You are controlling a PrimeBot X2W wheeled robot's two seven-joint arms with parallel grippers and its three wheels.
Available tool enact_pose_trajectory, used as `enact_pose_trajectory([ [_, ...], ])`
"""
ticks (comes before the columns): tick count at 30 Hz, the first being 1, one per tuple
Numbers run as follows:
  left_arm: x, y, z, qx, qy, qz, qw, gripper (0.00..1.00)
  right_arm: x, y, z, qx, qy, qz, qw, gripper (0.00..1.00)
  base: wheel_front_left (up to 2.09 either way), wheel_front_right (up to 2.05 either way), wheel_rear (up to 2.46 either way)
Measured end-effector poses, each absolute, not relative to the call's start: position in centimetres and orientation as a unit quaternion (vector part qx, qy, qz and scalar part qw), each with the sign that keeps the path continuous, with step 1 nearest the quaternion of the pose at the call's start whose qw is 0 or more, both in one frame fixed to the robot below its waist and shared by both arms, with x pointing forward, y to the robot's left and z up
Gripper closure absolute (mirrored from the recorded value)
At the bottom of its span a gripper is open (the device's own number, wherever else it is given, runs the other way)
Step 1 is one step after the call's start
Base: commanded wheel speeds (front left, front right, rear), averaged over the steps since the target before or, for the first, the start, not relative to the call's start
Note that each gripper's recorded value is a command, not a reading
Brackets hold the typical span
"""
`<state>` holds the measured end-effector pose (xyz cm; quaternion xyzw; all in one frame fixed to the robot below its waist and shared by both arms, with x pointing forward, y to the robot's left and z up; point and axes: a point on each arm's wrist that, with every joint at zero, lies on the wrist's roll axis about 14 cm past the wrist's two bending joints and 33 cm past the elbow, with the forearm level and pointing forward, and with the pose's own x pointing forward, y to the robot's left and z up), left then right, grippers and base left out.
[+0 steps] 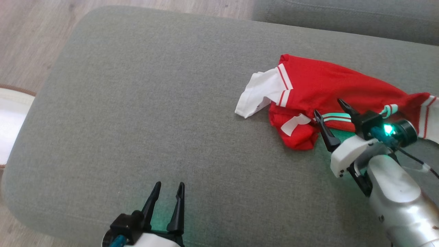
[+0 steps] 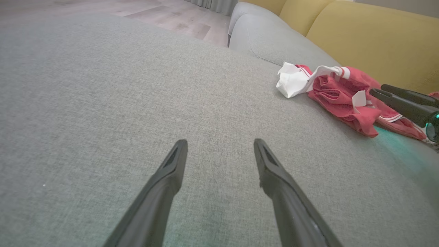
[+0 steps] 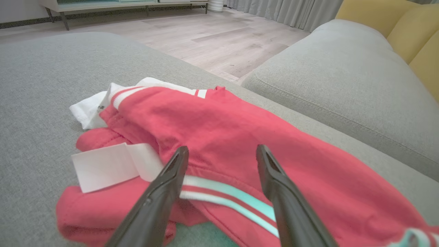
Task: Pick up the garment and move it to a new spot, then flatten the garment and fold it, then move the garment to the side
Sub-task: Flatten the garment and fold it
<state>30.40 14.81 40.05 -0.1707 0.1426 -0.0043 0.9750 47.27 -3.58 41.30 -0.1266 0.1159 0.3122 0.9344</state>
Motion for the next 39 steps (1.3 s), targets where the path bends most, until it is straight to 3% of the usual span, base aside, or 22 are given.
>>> enact_pose_trajectory([
  [20, 30.8, 14.5, 40.0, -0.173, 0.145, -0.007, 0.974, 0.00, 46.4, -1.3, 39.8, -0.141, 0.126, 0.357, 0.915, 0.00, 0.00, 0.00, 0.00],
  [21, 30.9, 14.5, 40.1, -0.172, 0.144, -0.008, 0.974, 0.00, 46.5, -1.4, 39.7, -0.142, 0.127, 0.355, 0.915, 0.05, 0.00, 0.00, 0.00],
  [22, 31.1, 14.6, 40.1, -0.172, 0.143, -0.008, 0.975, 0.00, 46.7, -1.5, 39.7, -0.142, 0.126, 0.353, 0.916, 0.24, 0.00, 0.00, 0.00],
  [24, 31.2, 14.7, 40.1, -0.171, 0.143, -0.006, 0.975, 0.00, 47.2, -1.4, 40.0, -0.138, 0.122, 0.350, 0.918, 0.99, 0.00, 0.00, 0.00],
  [32, 31.1, 15.1, 39.6, -0.169, 0.152, 0.004, 0.974, 0.00, 51.7, -0.9, 44.0, -0.140, 0.062, 0.337, 0.929, 1.00, 0.00, 0.00, 0.00],
  [39, 32.1, 15.1, 40.0, -0.163, 0.146, 0.000, 0.976, 0.00, 60.9, -3.7, 51.9, -0.155, -0.003, 0.258, 0.954, 1.00, 0.00, 0.00, 0.00],
])
